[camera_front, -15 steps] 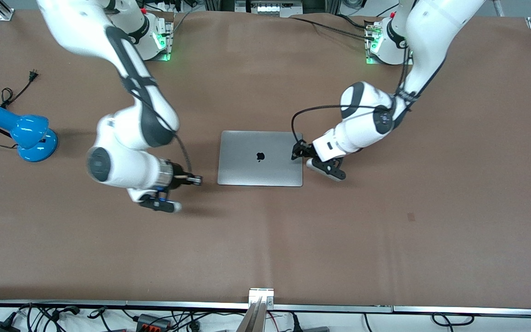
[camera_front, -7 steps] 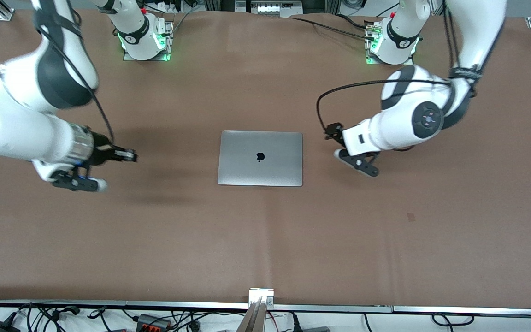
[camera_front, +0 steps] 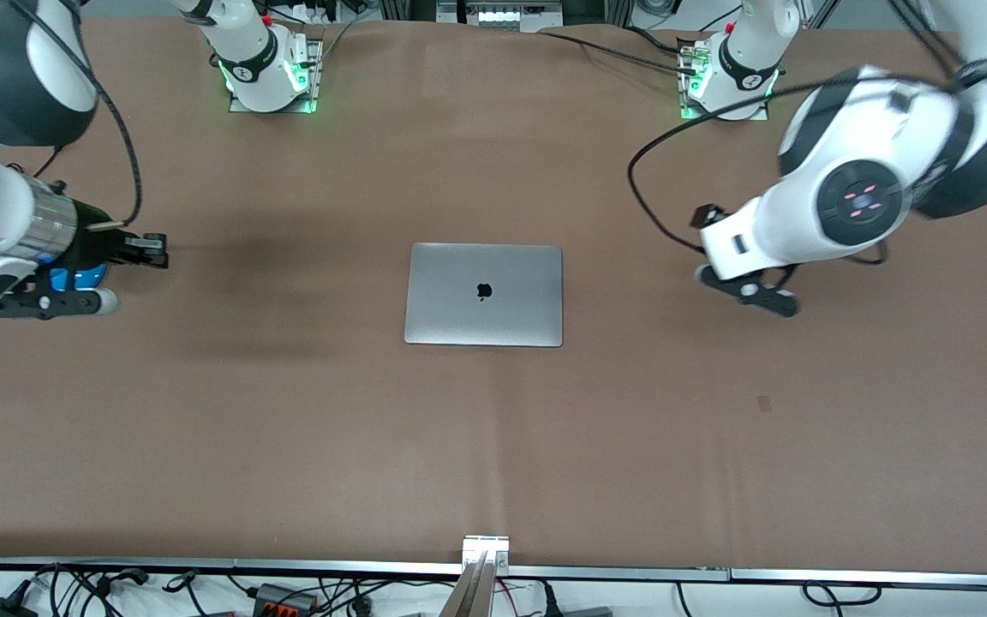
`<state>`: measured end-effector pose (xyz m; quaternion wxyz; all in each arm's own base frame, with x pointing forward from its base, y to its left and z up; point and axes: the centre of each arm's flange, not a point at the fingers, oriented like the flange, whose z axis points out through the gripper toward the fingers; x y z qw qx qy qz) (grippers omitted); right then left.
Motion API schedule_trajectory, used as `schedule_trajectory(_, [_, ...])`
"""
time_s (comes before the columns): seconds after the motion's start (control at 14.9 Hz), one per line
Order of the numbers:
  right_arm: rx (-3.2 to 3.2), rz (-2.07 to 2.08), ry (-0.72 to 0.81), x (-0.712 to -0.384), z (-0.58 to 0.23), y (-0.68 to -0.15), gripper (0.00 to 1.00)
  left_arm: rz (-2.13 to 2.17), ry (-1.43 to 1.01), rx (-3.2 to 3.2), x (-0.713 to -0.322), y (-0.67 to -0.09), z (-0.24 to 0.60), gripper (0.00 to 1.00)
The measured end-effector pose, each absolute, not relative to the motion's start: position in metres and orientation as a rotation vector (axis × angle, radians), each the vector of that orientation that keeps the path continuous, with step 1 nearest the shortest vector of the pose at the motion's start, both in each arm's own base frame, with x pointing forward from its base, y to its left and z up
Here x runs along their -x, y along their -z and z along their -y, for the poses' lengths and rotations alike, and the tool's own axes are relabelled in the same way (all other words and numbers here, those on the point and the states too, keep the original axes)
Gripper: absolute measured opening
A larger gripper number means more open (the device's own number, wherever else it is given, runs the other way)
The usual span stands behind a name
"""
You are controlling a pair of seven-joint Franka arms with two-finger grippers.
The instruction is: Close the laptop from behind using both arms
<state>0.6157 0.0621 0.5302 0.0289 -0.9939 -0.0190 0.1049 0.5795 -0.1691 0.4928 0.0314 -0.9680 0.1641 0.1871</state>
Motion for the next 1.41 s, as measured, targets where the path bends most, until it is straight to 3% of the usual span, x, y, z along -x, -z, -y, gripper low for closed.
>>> schedule_trajectory(0.4, [3.081, 0.131, -0.298, -0.616, -0.06, -0.547, 0.04, -0.026, -0.394, 3.148, -0.592, -0.579, 0.058, 1.0])
schedule_trajectory(0.8, [3.085, 0.134, -0.286, -0.617, -0.049, -0.551, 0.58, 0.149, -0.132, 3.186, -0.581, -0.609, 0.012, 1.0])
schedule_trajectory(1.14, [3.088, 0.055, -0.166, -0.622, -0.004, -0.573, 1.0, 0.149, -0.115, 3.181, -0.543, -0.613, 0.013, 1.0])
schedule_trajectory(1.41, [3.082, 0.063, -0.04, -0.595, -0.006, -0.588, 1.0, 0.148, -0.127, 3.173, -0.541, -0.61, 0.013, 1.0])
